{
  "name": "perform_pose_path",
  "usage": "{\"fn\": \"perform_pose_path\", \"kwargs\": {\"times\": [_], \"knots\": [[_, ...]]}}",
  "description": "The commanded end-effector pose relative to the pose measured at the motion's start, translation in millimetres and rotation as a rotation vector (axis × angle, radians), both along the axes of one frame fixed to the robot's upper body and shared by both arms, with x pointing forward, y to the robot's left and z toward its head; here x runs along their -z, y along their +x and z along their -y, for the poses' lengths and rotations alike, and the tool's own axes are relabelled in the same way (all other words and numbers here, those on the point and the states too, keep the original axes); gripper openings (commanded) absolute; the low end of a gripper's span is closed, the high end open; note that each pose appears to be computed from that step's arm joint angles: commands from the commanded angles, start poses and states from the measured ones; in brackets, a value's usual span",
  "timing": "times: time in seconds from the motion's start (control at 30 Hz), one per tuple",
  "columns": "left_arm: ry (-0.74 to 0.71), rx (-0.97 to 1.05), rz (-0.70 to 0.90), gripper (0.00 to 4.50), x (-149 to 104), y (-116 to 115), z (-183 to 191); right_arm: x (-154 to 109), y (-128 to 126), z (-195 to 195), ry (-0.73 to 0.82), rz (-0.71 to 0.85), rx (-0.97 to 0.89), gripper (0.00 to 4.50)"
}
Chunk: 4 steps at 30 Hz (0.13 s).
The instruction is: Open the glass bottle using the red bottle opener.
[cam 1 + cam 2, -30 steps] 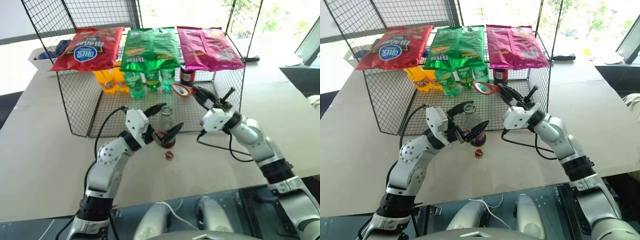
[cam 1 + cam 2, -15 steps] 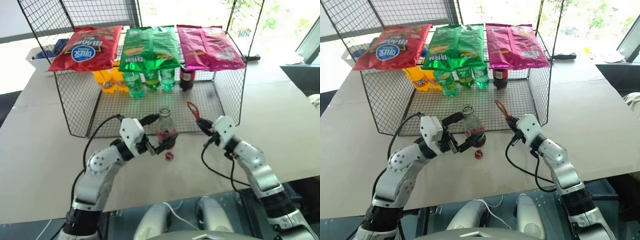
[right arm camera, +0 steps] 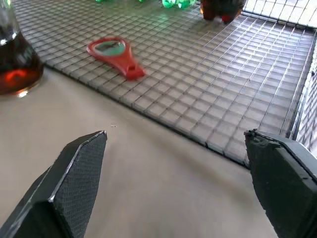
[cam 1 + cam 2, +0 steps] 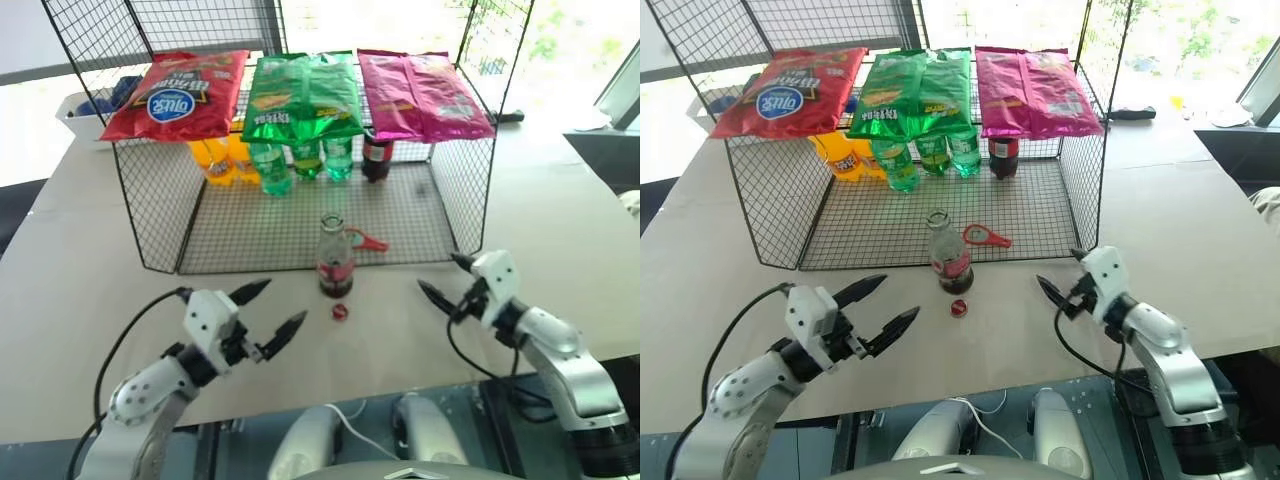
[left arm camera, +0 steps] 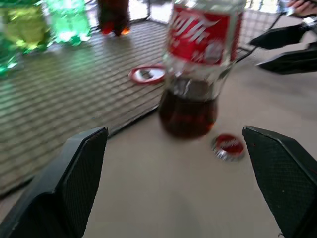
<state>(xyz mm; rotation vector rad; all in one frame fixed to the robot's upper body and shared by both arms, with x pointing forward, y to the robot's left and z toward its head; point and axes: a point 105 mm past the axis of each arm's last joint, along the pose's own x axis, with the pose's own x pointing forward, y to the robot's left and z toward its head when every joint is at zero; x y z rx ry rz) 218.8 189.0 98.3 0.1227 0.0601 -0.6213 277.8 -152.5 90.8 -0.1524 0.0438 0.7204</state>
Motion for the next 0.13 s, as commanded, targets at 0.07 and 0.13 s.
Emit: {"fn": "perform_pose_path", "kwargs": {"times": [0.07,0.13], "knots": [[0.05,-0.125,-0.036,4.5,13,-5,-32,-13,-18,22,0.026,0.046,-0.084,4.49],[0.063,-0.147,-0.032,4.5,15,-4,-36,-11,-21,31,0.022,0.037,-0.09,4.49]]}}
